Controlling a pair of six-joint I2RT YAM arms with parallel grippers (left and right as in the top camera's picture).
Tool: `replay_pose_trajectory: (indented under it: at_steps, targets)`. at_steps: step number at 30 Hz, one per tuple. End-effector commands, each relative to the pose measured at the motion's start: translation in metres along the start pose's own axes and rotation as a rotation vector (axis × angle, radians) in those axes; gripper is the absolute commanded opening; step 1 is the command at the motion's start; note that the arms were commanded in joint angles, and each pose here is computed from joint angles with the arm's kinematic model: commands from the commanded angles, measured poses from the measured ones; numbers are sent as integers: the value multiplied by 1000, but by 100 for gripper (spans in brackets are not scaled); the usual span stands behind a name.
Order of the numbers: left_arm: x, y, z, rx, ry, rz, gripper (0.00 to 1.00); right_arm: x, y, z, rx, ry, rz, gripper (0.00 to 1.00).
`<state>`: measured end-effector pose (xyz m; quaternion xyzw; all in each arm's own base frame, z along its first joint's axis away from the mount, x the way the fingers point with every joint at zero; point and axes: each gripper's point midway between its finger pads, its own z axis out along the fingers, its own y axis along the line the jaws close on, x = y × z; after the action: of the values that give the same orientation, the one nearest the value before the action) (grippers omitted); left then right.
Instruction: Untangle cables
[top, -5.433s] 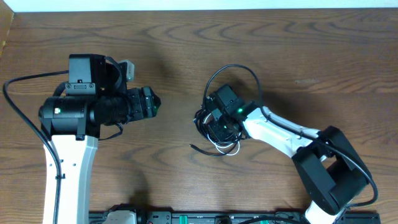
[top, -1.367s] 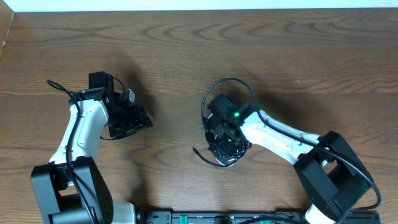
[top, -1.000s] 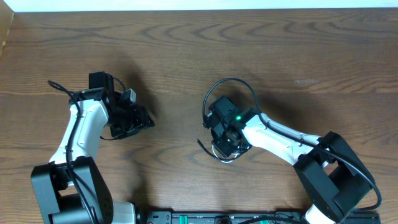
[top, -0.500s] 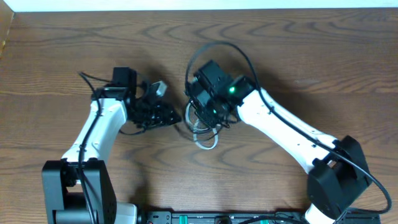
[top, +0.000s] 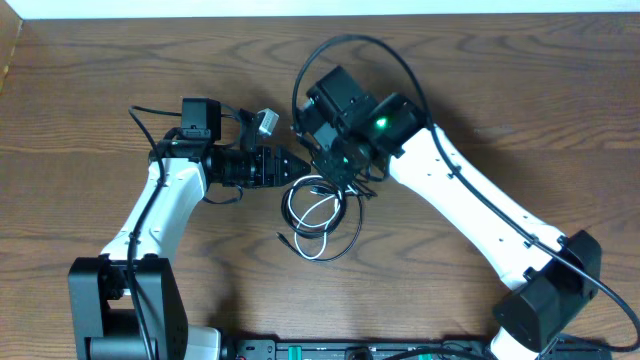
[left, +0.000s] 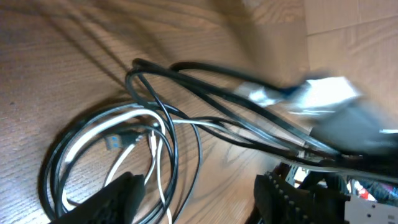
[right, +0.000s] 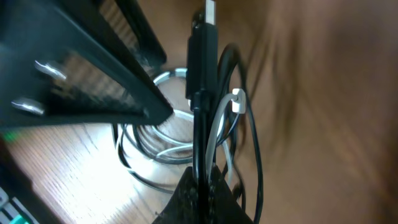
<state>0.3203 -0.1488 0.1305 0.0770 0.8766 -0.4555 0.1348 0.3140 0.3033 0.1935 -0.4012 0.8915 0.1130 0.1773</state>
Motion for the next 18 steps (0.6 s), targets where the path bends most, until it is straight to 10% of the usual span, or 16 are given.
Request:
replay_pose_trajectory:
  at_steps: [1,18]
  targets:
    - [-8,-12,-5,29,-21,26,66,-37,1,-42,18,-134,-29,1]
    - [-6,-12,-5,29,-14,16,67,-135,-61,-278,518,-761,5,5]
